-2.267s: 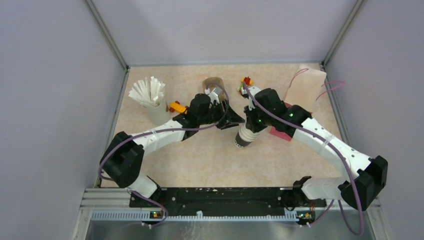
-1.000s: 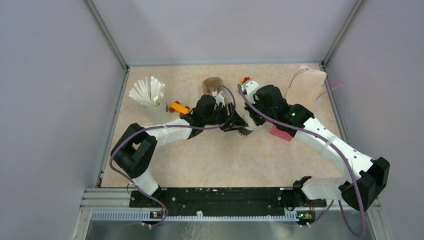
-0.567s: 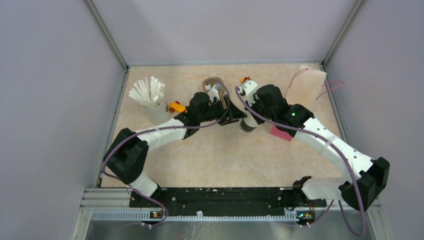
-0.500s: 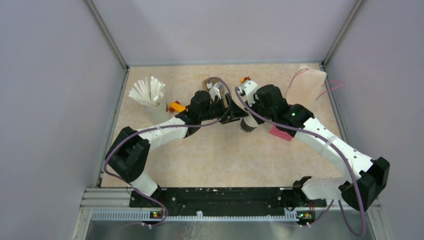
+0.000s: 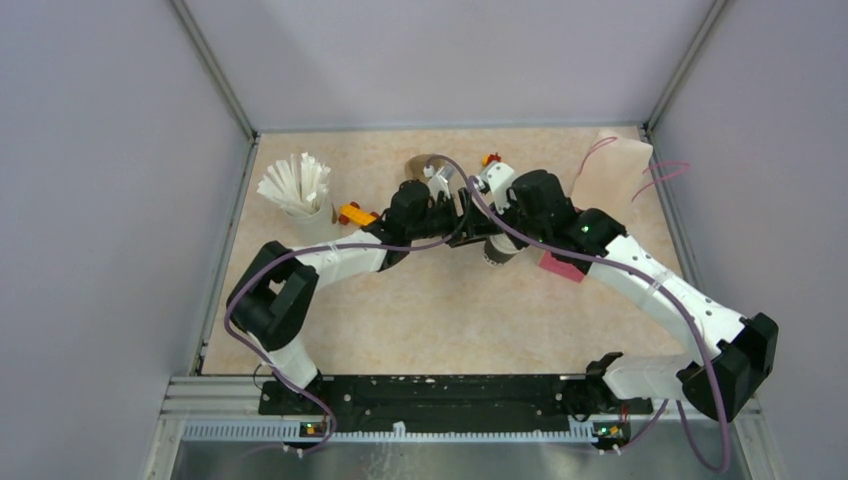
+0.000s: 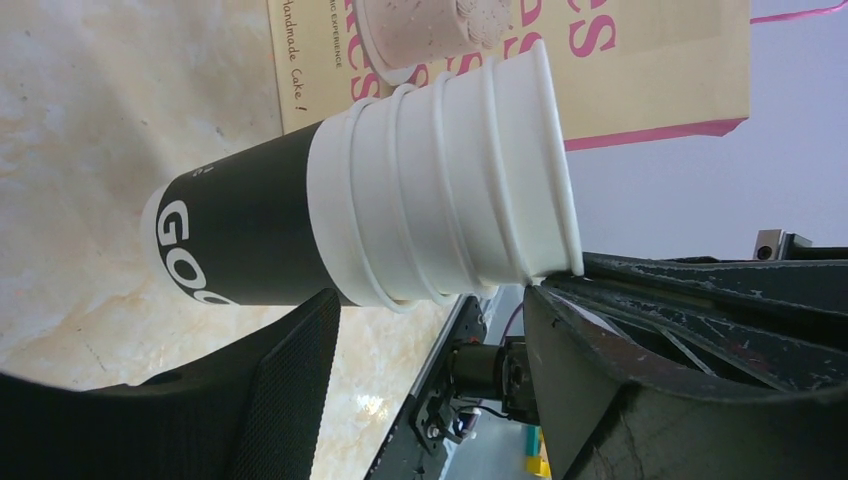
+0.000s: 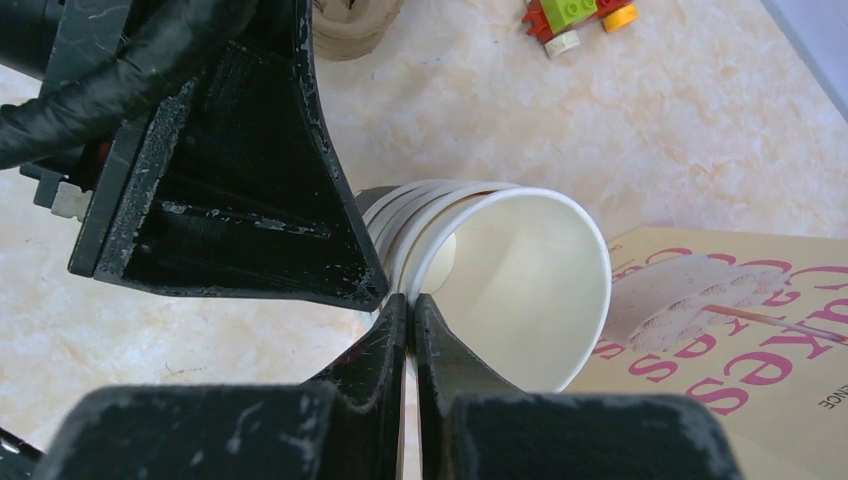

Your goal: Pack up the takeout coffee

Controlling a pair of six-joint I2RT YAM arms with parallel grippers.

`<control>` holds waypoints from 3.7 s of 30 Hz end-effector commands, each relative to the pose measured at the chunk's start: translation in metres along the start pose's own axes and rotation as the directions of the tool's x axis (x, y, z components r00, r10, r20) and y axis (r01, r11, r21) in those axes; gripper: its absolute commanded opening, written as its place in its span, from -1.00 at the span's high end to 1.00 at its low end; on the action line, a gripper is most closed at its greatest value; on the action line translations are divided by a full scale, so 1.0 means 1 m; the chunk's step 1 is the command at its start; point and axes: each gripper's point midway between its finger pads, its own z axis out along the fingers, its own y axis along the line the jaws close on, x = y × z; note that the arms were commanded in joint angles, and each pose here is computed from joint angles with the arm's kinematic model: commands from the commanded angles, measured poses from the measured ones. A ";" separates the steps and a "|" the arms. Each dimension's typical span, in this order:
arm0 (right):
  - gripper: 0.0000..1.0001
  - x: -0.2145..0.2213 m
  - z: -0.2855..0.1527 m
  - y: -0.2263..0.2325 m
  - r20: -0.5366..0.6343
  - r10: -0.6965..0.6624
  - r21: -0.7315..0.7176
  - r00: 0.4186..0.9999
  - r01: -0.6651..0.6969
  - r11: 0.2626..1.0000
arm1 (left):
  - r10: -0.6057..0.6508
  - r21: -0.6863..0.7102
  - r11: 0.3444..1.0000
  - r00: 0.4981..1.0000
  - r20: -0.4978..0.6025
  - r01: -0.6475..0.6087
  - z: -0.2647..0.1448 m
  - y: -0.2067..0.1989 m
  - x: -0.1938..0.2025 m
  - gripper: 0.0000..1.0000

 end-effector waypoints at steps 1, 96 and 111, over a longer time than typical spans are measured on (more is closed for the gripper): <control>1.00 -0.011 0.002 0.001 0.044 -0.004 0.001 0.999 0.004 1.000 | 0.046 0.094 0.994 0.998 0.046 -0.050 0.001 -0.020 -0.014 -0.45; 1.00 -0.029 0.005 -0.019 0.133 0.000 0.116 0.991 -0.016 0.993 | -0.111 0.083 0.991 0.994 0.023 0.109 0.015 -0.009 -0.024 -0.38; 1.00 -0.028 0.002 -0.018 0.144 0.027 0.108 0.989 -0.043 0.993 | -0.107 0.009 0.994 0.994 0.028 0.107 0.026 0.009 -0.011 -0.34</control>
